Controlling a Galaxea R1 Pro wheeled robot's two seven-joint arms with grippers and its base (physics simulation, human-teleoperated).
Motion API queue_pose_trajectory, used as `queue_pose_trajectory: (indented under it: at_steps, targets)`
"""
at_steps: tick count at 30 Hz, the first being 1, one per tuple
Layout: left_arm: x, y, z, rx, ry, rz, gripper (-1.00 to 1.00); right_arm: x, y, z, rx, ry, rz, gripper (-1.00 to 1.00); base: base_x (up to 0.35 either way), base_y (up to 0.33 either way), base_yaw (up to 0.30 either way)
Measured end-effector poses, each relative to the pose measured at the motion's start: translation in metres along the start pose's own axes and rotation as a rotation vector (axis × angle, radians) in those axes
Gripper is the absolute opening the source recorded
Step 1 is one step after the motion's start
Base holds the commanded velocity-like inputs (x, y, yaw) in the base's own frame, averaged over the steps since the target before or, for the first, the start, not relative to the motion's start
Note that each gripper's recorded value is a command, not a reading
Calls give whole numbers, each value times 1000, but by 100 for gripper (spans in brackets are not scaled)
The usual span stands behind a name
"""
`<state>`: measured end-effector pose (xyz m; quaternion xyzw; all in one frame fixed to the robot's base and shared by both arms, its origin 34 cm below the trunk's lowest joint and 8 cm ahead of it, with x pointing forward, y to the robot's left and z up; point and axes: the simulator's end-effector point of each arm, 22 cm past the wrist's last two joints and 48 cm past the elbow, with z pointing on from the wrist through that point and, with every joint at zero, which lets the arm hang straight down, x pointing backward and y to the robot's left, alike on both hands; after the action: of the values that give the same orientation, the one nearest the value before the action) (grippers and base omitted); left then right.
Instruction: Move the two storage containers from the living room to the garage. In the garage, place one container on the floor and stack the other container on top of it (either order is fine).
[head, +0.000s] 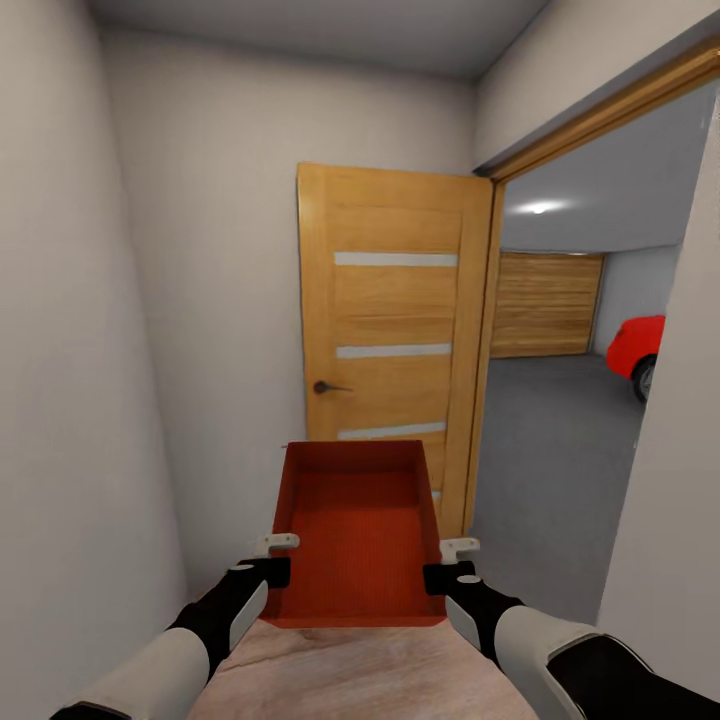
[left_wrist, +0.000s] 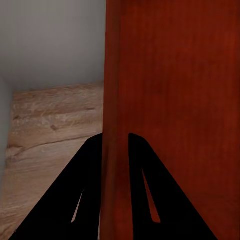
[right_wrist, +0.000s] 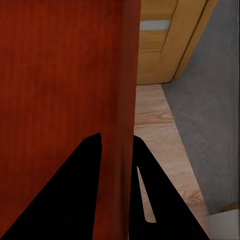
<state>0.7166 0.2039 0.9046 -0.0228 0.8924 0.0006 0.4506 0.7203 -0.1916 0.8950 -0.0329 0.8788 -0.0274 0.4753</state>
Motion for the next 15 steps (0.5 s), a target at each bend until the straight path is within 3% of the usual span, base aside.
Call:
queue_pose_trajectory:
  at_steps: [8, 15]
  targets:
    - [-1, 0, 0, -2, 2, 3, -100, 0, 0, 0, -1, 1, 3, -100, 296, 164, -279]
    - [-2, 0, 0, -3, 3, 5, -100, 1, 0, 1, -2, 2, 5, -100, 34, 18, -279]
